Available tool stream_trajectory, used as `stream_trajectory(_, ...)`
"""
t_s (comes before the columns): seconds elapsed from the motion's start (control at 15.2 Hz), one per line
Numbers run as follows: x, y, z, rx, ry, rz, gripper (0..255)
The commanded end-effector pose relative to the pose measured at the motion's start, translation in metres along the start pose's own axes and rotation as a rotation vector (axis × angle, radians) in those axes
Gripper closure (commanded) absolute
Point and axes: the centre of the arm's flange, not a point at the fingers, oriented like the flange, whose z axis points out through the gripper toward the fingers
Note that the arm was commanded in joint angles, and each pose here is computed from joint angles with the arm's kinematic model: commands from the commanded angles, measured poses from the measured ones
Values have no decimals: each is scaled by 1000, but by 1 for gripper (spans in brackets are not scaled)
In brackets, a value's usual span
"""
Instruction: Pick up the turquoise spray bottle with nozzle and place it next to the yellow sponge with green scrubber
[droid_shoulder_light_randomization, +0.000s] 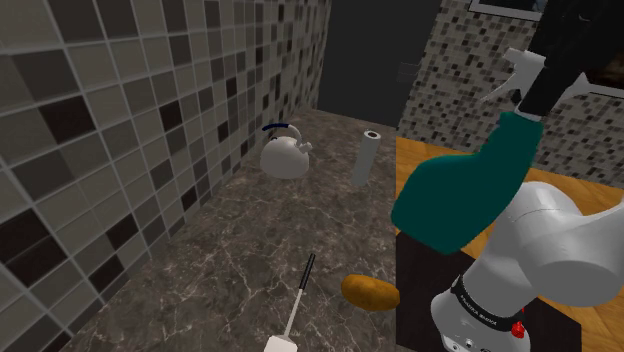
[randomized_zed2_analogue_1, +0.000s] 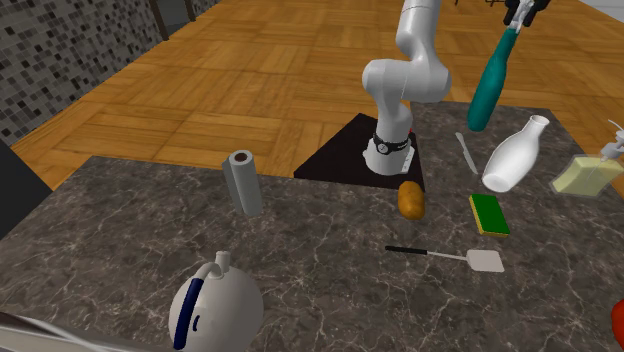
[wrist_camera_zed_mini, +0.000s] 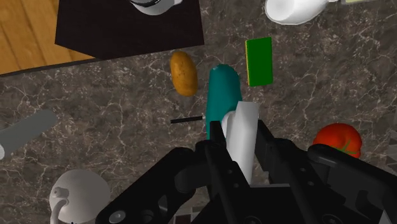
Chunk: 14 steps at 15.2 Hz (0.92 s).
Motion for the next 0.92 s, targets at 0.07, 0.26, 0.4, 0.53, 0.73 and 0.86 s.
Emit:
stream_trajectory(0.07,-7,-4,7,0,-1,0,255)
stream_trajectory(0.26,-7,-4,23,0,-1,0,255)
stream_trajectory(0.4,-7,-4,34,0,-1,0,255)
stream_trajectory(0.53,-7,-4,44,0,-1,0,255)
stream_trajectory(0.73,-7,-4,60,0,-1,0,255)
stream_trajectory(0.86,-7,-4,71,0,-1,0,255)
